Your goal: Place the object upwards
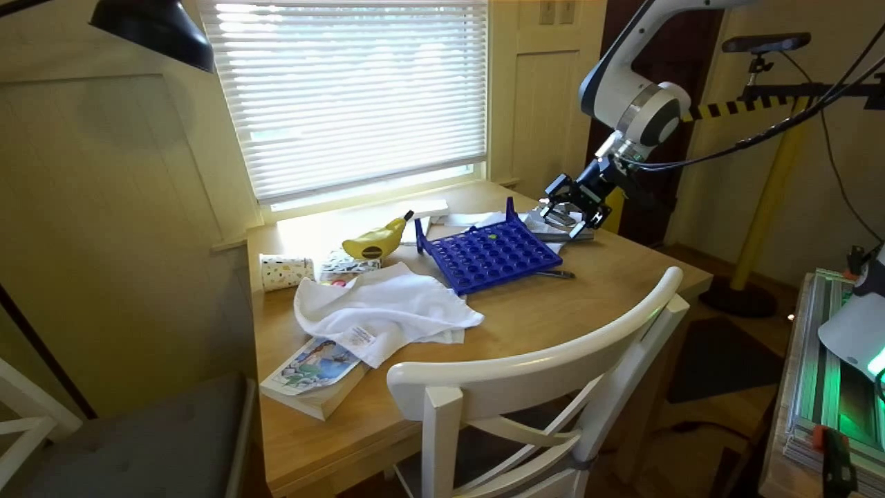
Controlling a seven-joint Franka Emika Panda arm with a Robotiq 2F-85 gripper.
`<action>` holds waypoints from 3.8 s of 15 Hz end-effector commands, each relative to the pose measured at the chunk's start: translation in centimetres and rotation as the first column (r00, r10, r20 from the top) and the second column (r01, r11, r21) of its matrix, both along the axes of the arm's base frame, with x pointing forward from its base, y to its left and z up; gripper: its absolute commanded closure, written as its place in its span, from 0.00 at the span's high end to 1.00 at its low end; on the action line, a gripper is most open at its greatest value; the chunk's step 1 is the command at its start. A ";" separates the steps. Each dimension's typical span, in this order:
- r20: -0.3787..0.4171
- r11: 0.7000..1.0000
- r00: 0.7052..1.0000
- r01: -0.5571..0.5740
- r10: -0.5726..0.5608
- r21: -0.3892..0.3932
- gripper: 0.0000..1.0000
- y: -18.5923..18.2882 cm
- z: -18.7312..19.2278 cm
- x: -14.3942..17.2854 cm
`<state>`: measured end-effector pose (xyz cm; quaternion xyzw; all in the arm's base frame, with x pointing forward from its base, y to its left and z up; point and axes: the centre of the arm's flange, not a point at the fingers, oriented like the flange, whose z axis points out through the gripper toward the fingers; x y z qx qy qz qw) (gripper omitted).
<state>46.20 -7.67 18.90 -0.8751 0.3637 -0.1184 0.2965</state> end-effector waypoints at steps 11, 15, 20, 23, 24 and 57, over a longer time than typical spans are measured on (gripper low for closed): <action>0.015 0.998 0.998 -0.063 0.062 0.013 1.00 2.0 -3.8 -0.6; 0.083 0.995 0.992 -0.100 0.098 0.028 1.00 3.3 -4.7 -0.6; 0.106 0.990 0.985 -0.140 0.136 0.031 1.00 4.2 -5.5 -0.3; 0.115 0.987 0.982 -0.158 0.153 0.037 1.00 4.4 -6.2 -0.4; 0.121 0.986 0.980 -0.164 0.158 0.039 1.00 4.5 -6.4 -0.3; 0.110 0.726 0.987 0.012 -0.121 0.688 0.05 -0.9 -2.6 4.1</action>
